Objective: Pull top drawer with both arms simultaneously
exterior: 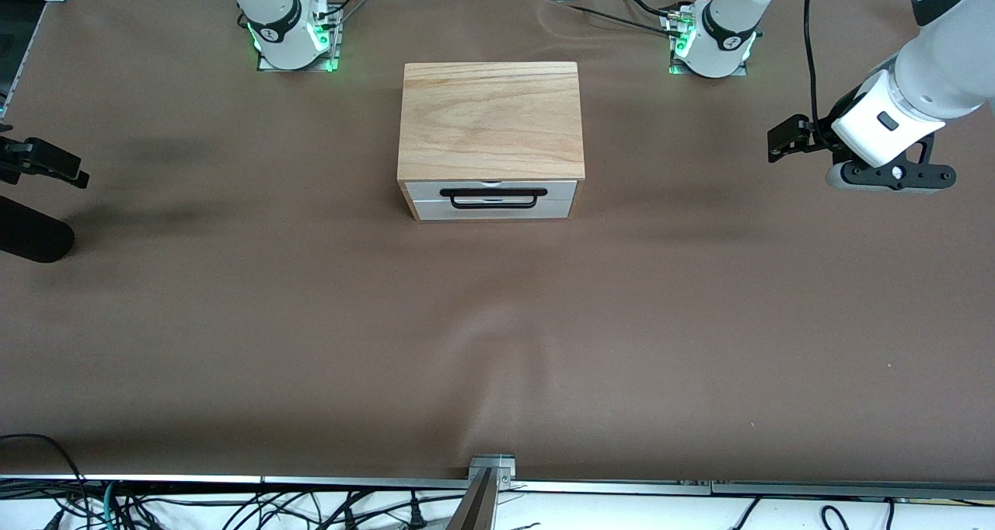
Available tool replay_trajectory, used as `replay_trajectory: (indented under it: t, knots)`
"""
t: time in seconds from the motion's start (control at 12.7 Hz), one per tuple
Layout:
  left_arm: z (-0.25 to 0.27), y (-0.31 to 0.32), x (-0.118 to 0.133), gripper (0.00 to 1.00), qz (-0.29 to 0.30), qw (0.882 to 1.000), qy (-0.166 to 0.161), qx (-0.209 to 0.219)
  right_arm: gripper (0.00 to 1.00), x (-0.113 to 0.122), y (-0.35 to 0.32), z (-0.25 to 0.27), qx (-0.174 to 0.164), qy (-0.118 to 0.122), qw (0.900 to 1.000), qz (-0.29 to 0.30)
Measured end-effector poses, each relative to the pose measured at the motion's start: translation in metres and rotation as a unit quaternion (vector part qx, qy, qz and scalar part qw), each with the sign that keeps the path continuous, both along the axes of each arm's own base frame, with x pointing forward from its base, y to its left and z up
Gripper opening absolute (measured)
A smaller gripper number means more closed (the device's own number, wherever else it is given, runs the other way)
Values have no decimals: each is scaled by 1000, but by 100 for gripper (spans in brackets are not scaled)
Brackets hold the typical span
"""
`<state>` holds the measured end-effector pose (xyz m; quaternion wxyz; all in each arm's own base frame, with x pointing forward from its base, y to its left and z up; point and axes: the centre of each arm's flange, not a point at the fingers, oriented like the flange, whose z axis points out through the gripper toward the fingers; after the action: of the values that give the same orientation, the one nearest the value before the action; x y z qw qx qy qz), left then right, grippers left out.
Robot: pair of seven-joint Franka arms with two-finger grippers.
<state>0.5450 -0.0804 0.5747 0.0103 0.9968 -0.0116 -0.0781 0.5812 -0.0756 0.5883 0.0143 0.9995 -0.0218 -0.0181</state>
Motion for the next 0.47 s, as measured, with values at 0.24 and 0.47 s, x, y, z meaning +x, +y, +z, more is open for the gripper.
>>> replay_trajectory:
  t: [0.24, 0.47]
  knots:
    - [-1, 0, 0, 100, 0, 1000, 1, 0, 100, 0, 0, 0, 0, 0, 1000, 9]
    - [-2, 0, 0, 100, 0, 1000, 2, 0, 100, 0, 0, 0, 0, 0, 1000, 11]
